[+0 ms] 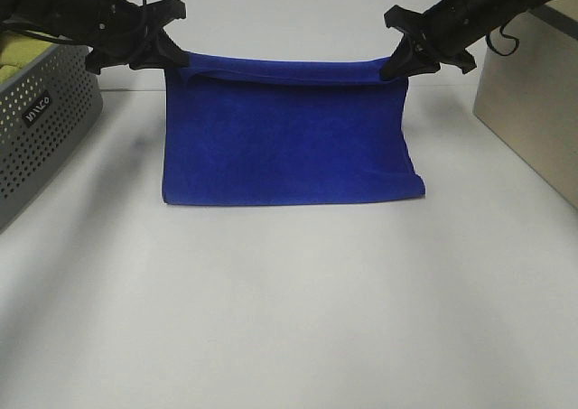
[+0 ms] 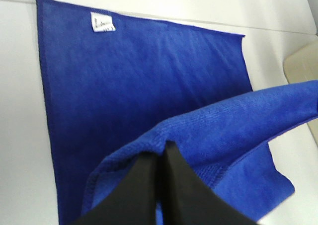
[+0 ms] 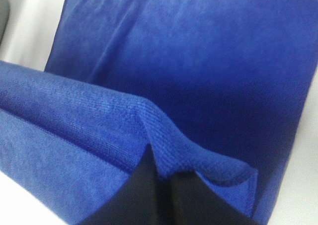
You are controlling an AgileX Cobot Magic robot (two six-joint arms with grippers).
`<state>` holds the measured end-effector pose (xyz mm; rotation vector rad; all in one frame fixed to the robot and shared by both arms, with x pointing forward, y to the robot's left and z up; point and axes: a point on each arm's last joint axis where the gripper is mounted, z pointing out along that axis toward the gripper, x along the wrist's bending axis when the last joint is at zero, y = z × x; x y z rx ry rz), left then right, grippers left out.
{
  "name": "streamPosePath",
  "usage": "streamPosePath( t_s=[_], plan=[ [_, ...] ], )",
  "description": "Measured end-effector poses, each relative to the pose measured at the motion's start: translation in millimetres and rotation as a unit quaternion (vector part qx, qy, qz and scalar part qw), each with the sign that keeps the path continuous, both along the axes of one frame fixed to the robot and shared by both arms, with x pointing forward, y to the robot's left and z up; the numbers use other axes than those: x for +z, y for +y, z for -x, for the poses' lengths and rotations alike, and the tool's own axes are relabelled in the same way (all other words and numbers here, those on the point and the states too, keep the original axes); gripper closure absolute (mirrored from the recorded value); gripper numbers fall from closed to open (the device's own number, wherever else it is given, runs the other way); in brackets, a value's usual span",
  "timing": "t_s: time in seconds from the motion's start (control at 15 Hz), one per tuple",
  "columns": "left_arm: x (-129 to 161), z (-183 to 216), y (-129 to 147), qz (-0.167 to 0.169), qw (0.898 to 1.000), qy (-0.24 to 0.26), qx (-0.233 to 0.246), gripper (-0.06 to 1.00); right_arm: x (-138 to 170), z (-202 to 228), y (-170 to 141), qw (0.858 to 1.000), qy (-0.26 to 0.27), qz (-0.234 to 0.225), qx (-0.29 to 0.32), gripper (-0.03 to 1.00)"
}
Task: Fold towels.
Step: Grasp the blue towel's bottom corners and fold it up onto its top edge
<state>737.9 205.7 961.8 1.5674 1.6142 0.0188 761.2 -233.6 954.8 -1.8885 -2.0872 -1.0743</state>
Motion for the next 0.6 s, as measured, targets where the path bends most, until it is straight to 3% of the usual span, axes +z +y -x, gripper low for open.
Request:
streamPosePath(
  t_s=[0.2,0.6],
  plan=[
    [-26.6,-13.7,3.4,-0.015,0.999,-0.013,0.041,0.94,-21.7,-14.0,-0.3,0.999,-0.038,0.011,-0.027,0.95],
    [-46.2,-21.9,-23.9,-0.094,0.990,-0.098,0.028,0.94,-44.6,-26.0,-2.3,0.995,-0.080,0.033,-0.052,0.95]
  ],
)
